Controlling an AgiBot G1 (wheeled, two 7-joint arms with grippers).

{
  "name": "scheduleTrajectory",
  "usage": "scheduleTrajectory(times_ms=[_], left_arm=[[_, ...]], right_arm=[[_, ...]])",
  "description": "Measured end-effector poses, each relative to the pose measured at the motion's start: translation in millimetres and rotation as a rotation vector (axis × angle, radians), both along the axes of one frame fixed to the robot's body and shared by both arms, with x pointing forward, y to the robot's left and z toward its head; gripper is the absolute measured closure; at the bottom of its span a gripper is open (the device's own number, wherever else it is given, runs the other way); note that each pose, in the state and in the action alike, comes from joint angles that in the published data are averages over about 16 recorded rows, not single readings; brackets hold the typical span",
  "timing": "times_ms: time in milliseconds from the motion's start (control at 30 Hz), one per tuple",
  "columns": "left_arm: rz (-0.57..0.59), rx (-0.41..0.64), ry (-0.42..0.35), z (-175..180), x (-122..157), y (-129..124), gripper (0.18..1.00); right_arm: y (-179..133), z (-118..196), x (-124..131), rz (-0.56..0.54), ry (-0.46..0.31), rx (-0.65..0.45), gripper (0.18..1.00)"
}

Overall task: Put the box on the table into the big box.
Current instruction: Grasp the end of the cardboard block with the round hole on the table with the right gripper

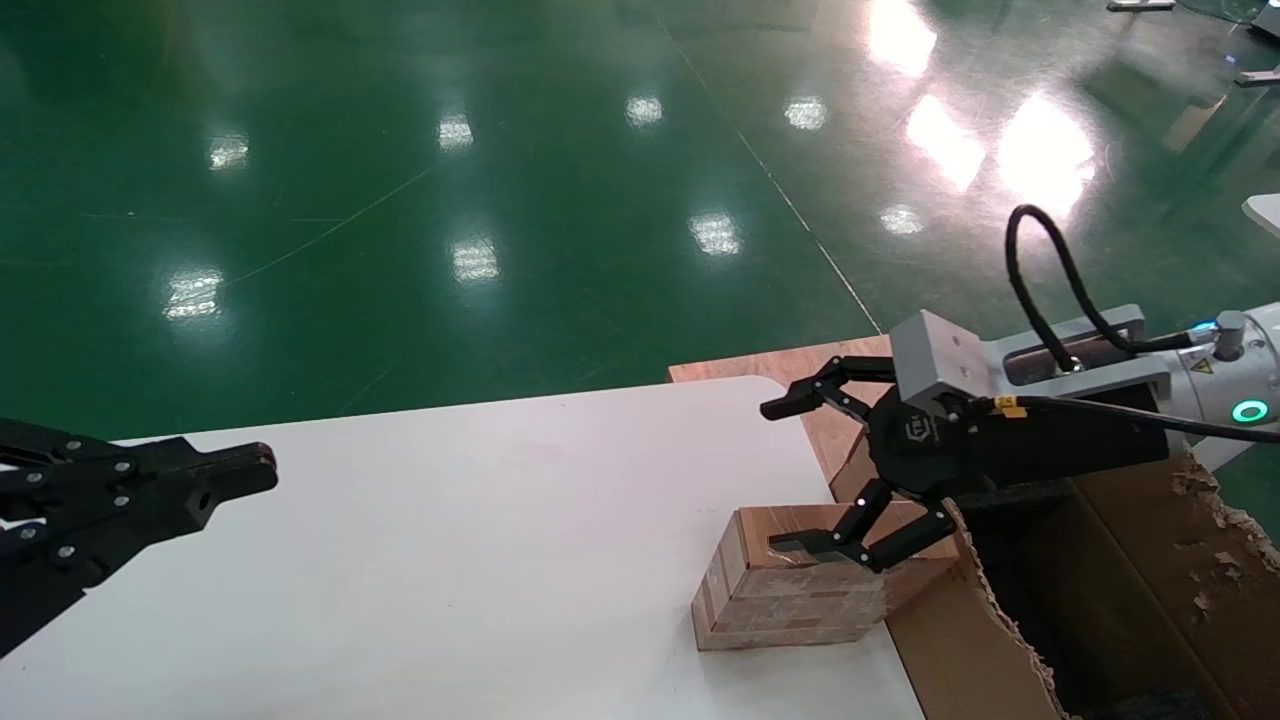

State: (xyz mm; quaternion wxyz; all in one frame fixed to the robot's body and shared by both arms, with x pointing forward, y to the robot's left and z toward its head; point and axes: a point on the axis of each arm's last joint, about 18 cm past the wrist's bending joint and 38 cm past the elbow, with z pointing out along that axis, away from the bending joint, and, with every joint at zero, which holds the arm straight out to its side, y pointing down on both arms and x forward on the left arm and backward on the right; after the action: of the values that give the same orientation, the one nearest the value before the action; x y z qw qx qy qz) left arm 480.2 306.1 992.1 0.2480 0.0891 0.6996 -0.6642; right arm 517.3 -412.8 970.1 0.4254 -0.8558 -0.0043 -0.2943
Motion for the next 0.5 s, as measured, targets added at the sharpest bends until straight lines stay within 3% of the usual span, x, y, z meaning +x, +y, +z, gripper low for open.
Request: scheduleTrajectory(times_ms=[500], left_arm=[[0.0,0.0,0.0,0.0,0.0,0.0,0.993]], right_arm=[[-16.6,-12.8,1.2,-0.028,0.057,-0.09,0.178]])
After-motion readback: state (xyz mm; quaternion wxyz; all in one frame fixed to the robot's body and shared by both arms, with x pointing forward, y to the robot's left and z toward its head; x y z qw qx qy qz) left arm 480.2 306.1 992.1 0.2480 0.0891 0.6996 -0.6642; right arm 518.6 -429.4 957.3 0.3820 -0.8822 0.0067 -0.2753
